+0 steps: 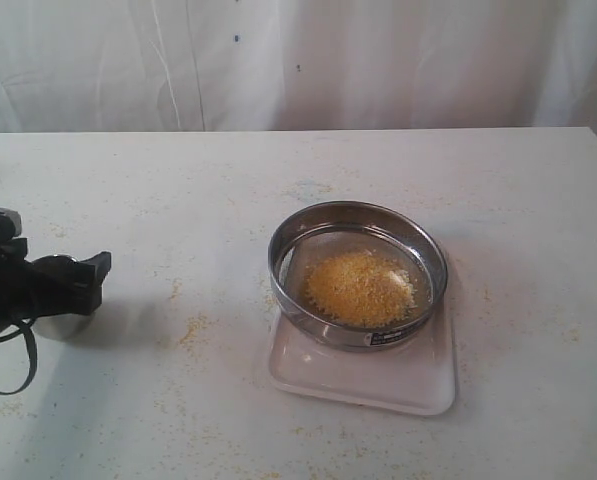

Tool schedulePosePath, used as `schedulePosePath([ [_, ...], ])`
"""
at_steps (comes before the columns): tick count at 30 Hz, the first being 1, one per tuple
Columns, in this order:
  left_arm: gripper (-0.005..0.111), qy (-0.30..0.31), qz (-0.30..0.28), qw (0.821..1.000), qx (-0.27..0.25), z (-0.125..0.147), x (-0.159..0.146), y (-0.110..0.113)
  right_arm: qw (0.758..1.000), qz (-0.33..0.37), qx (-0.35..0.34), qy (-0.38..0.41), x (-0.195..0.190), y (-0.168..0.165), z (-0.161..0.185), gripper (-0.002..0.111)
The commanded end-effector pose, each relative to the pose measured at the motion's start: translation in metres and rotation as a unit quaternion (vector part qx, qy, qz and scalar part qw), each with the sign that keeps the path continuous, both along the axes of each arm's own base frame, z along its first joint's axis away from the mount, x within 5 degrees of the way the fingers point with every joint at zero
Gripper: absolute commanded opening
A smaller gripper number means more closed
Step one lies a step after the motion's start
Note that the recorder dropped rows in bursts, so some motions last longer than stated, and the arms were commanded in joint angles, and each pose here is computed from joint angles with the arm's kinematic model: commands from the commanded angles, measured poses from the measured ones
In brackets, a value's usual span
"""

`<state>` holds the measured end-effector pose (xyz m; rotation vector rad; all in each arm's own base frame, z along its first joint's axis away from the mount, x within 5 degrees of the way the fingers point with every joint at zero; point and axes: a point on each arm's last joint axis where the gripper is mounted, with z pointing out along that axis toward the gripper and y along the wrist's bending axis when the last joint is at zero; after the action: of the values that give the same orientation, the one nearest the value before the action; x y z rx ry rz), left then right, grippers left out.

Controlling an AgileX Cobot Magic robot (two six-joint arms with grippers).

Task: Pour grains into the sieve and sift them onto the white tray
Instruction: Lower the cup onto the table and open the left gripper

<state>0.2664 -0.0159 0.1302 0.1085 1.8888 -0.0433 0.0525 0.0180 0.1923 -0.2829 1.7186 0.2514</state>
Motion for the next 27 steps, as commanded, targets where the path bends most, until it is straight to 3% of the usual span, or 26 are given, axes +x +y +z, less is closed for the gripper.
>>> schedulePosePath([
  [1,0.101,-0.031,0.009,0.999,-0.006,0.02,-0.009,0.002,1.0,-0.002,0.001,-0.003,0.0,0.0,-0.001,0.0],
  [5,0.1,-0.048,0.012,0.999,-0.016,0.032,-0.019,0.003,1.0,-0.002,0.001,-0.003,0.0,0.0,-0.001,0.0],
  [8,0.091,-0.064,0.012,0.998,-0.024,0.041,-0.029,0.003,1.0,-0.002,0.001,-0.003,0.0,0.0,-0.001,0.0],
  [11,0.07,-0.092,0.007,0.995,-0.027,0.052,-0.042,0.003,1.0,-0.002,0.001,-0.003,0.0,0.0,-0.001,0.0],
  [15,0.033,-0.128,-0.038,0.991,-0.013,0.067,-0.064,-0.004,1.0,-0.002,0.001,-0.003,0.0,0.0,-0.001,0.0],
  [19,0.0,-0.132,-0.077,0.987,-0.044,0.076,-0.086,-0.011,1.0,-0.002,0.001,-0.003,0.0,0.0,-0.001,0.0],
  [27,0.0,-0.154,-0.156,0.972,-0.08,0.096,-0.109,-0.024,1.0,-0.002,0.001,-0.003,0.0,0.0,-0.001,0.0],
])
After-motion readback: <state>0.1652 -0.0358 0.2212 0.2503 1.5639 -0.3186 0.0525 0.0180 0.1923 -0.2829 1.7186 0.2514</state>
